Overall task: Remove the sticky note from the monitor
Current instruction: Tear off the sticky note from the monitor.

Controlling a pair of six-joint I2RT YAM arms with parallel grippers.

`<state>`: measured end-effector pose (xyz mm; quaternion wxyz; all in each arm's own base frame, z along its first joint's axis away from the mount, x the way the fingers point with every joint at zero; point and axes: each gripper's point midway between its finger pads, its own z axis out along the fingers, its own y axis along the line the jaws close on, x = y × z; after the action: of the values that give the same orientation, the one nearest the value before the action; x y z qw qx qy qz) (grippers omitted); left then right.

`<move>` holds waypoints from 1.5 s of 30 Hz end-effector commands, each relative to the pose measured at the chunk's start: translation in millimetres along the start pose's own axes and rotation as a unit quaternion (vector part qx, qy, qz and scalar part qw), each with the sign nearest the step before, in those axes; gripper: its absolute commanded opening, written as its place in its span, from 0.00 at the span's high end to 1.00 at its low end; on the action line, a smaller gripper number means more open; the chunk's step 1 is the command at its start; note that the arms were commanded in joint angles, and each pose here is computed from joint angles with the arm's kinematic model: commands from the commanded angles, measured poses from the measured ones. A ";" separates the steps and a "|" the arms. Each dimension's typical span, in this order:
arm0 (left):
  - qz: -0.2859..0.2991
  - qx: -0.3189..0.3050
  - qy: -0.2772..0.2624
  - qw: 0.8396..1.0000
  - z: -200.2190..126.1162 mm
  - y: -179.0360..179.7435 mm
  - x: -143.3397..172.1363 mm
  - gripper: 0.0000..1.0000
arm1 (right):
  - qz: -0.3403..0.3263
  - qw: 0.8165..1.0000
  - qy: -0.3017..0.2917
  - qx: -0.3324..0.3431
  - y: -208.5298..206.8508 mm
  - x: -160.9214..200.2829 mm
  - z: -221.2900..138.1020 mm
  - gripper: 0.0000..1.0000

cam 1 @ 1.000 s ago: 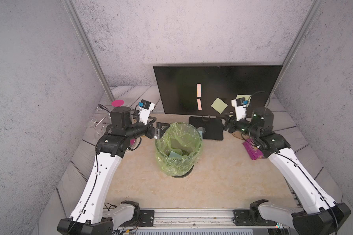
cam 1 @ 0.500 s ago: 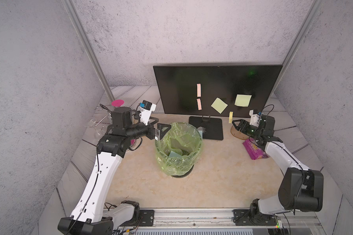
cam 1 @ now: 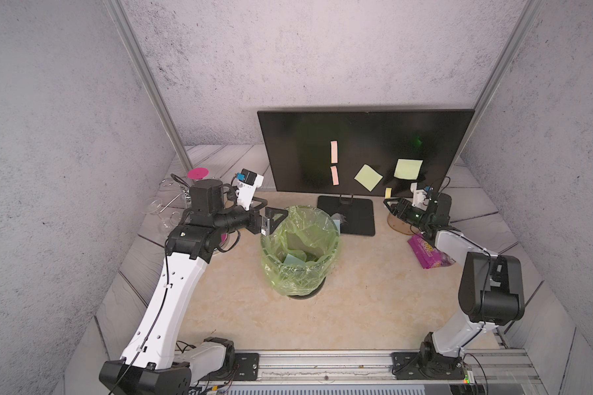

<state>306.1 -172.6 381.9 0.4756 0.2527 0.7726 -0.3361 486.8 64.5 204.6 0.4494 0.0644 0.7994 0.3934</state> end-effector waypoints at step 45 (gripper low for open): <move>0.000 -0.010 -0.012 1.000 -4.6 0.7 -8.4 0.00 | -0.347 0.911 0.126 -0.183 290.4 135.4 -68.2 1.00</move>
<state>309.5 -171.9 380.9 0.4745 0.2441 0.7760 -0.3364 280.3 270.8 368.1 0.4858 -0.3173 0.6998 0.4165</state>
